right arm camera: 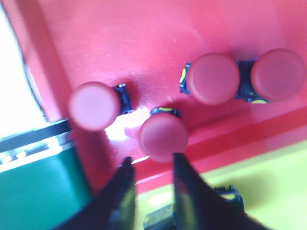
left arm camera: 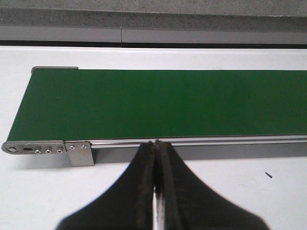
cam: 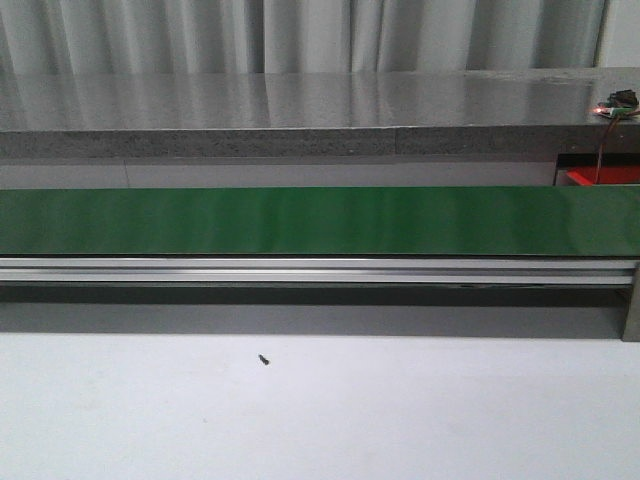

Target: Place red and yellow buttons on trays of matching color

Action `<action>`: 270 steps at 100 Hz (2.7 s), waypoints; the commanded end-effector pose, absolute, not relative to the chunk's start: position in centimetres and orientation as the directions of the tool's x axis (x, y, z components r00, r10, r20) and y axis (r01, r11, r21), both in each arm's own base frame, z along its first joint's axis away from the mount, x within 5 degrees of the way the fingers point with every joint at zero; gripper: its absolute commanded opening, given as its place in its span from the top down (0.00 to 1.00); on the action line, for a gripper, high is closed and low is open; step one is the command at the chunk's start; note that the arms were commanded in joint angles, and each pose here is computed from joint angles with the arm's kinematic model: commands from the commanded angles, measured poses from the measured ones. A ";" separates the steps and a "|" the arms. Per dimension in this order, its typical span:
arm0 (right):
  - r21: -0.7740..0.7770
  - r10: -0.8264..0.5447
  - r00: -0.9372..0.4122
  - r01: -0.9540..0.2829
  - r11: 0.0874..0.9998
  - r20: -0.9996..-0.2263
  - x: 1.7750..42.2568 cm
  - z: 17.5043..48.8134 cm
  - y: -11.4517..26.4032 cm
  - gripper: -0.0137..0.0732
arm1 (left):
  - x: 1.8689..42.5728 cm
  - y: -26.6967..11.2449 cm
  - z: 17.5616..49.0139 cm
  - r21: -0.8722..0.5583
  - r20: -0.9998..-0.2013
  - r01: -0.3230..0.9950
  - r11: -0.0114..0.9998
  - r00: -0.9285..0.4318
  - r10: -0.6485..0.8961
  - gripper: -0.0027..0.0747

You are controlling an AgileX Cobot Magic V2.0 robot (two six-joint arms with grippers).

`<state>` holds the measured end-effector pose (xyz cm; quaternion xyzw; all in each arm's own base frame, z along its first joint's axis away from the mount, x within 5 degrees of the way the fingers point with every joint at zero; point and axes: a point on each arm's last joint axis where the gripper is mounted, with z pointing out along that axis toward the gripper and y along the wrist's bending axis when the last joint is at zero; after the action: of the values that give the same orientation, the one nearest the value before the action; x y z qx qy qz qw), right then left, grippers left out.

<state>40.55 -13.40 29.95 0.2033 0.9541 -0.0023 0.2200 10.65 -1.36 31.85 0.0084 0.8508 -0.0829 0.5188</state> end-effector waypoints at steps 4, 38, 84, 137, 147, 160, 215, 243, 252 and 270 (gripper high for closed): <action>0.091 0.349 -0.770 0.357 0.929 -0.534 38.6 35.0 -12.0 0.91 | 10.9 -1.4 33.3 -0.144 -0.920 0.106 0.984 -0.380 -0.094 0.99; 0.102 0.250 -0.749 0.238 0.966 -0.614 34.8 36.9 -6.3 0.98 | 10.9 -1.4 33.3 -0.144 -0.920 0.106 0.984 -0.380 -0.094 0.99; 0.109 0.151 -0.686 0.104 0.989 -0.712 28.3 36.6 -1.2 0.98 | 10.9 -1.4 33.3 -0.144 -0.920 0.106 0.984 -0.380 -0.094 0.99; 0.091 0.089 -0.409 0.015 0.996 -0.908 18.8 35.8 0.4 0.98 | 10.9 -1.4 33.3 -0.144 -0.920 0.106 0.984 -0.380 -0.094 0.99; 0.073 0.073 -0.367 0.012 0.997 -0.927 17.7 34.6 0.3 0.98 | 10.9 -1.4 33.3 -0.144 -0.920 0.106 0.984 -0.380 -0.094 0.99; 0.066 0.066 -0.315 0.009 0.998 -0.947 16.0 33.3 0.2 0.98 | 10.9 -1.4 33.3 -0.144 -0.920 0.106 0.984 -0.380 -0.094 0.99; 0.062 0.062 -0.004 -0.013 0.998 -0.998 10.1 29.2 0.1 0.98 | 10.9 -1.4 33.3 -0.144 -0.920 0.106 0.984 -0.380 -0.094 0.99; 0.062 0.063 0.050 -0.017 0.998 -0.997 8.2 27.4 0.1 0.98 | 10.9 -1.4 33.3 -0.144 -0.920 0.106 0.984 -0.380 -0.094 0.99; 0.054 0.055 0.049 -0.017 0.998 -0.997 8.2 26.7 0.1 0.98 | 10.9 -1.4 33.3 -0.144 -0.920 0.106 0.984 -0.380 -0.094 0.99; -0.017 -0.014 0.110 -0.024 1.000 -0.994 7.9 25.5 0.2 0.98 | 10.9 -1.4 33.3 -0.144 -0.920 0.106 0.984 -0.380 -0.094 0.99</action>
<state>8.07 0.12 24.25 0.0079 0.7180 0.0177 0.6958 10.65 -1.36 31.85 0.0084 0.8508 -0.0829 0.5188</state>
